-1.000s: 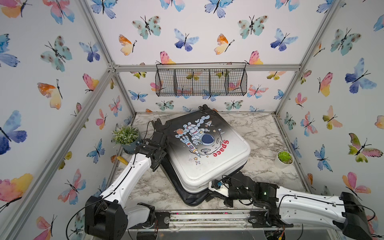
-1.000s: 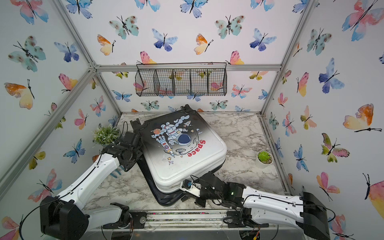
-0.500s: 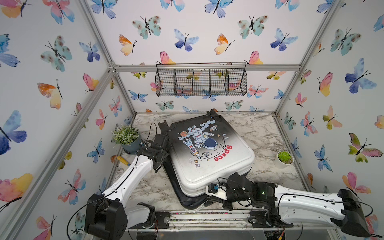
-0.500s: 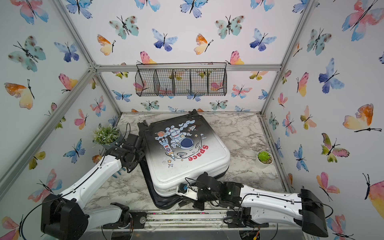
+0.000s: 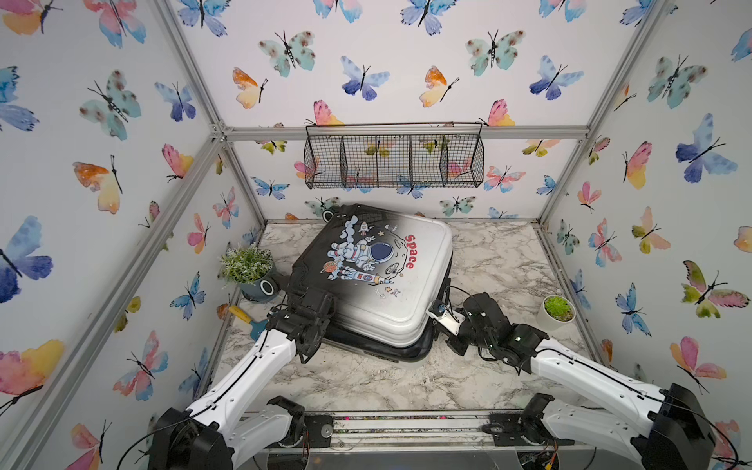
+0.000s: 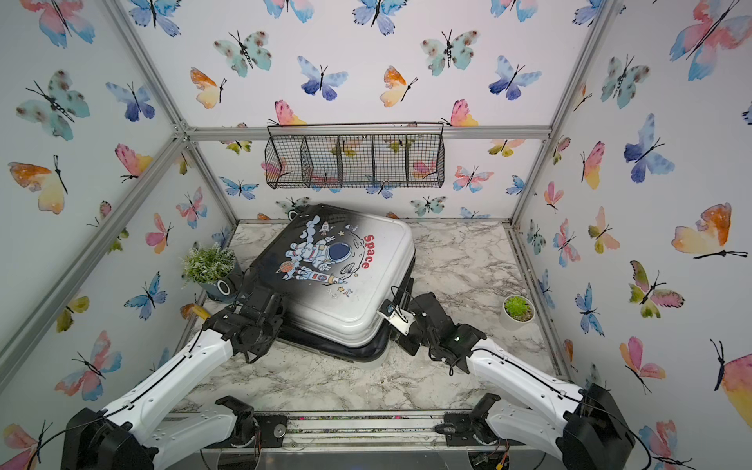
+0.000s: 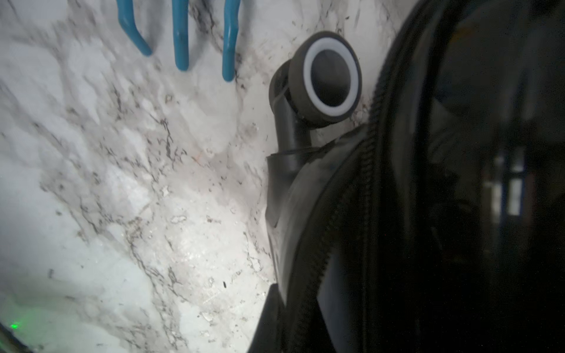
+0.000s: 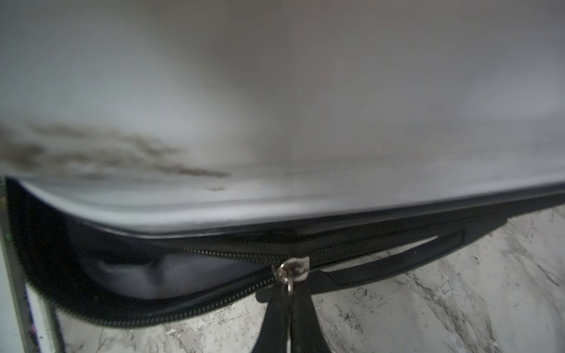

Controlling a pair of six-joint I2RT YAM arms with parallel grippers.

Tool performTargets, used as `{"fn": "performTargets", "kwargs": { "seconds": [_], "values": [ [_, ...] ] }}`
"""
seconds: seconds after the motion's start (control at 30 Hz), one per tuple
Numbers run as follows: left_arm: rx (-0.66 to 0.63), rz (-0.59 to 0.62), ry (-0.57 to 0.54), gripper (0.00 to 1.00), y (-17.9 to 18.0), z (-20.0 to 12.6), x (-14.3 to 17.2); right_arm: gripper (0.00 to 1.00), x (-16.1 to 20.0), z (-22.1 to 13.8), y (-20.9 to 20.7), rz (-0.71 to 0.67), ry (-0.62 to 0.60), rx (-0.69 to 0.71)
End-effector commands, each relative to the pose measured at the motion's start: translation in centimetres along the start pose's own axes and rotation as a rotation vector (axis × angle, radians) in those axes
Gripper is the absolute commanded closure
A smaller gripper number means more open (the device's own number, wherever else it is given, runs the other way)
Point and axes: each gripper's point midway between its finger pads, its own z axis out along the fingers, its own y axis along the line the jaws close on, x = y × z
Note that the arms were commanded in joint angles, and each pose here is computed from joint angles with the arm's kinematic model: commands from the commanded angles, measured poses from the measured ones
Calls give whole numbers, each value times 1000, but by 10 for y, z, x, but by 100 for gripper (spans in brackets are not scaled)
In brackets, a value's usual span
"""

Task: Close the suitcase zippers
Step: Place the suitcase at the center of the board, then adjust the suitcase at the center of the board.

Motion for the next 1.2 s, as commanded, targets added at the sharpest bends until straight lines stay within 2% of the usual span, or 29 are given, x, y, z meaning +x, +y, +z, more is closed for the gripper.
{"fn": "performTargets", "kwargs": {
  "seconds": [0.0,0.07,0.23,0.3,0.4,0.53,0.6,0.7,0.77,0.83,0.9,0.97,1.03,1.17],
  "values": [
    [241,-16,112,75,-63,-26,28,98,-64,-11,-24,-75,-232,42],
    [252,7,126,62,-69,-28,37,98,-63,-12,-36,-61,-246,54],
    [264,55,145,47,-68,-29,50,98,-49,-10,-61,-81,-225,71],
    [262,76,131,38,-61,-34,46,98,-39,-5,-73,-87,-180,92],
    [242,118,87,16,-47,-44,34,98,-26,-1,-90,-74,-147,124],
    [244,261,16,1,-39,-62,18,98,-18,0,-110,-58,-134,155],
    [233,360,-30,0,-36,-72,8,98,-15,-3,-121,-49,-129,173],
    [255,596,-121,2,-43,-96,-8,98,-9,-6,-135,-43,-118,190],
    [319,813,-216,5,-59,-118,-19,98,-8,-8,-144,-36,-113,210],
    [374,980,-310,8,-73,-139,-27,98,-8,-8,-150,-31,-105,213],
    [373,1046,-411,9,-85,-158,-45,98,-8,-7,-155,-35,-97,219],
    [403,1152,-406,8,-99,-166,-52,98,-4,-7,-167,-24,-80,248],
    [389,1239,-330,8,-103,-159,-56,98,-2,-10,-182,-5,-64,278],
    [230,1371,-239,5,-95,-141,-78,98,-1,-7,-205,21,-49,307]
  ]
}}
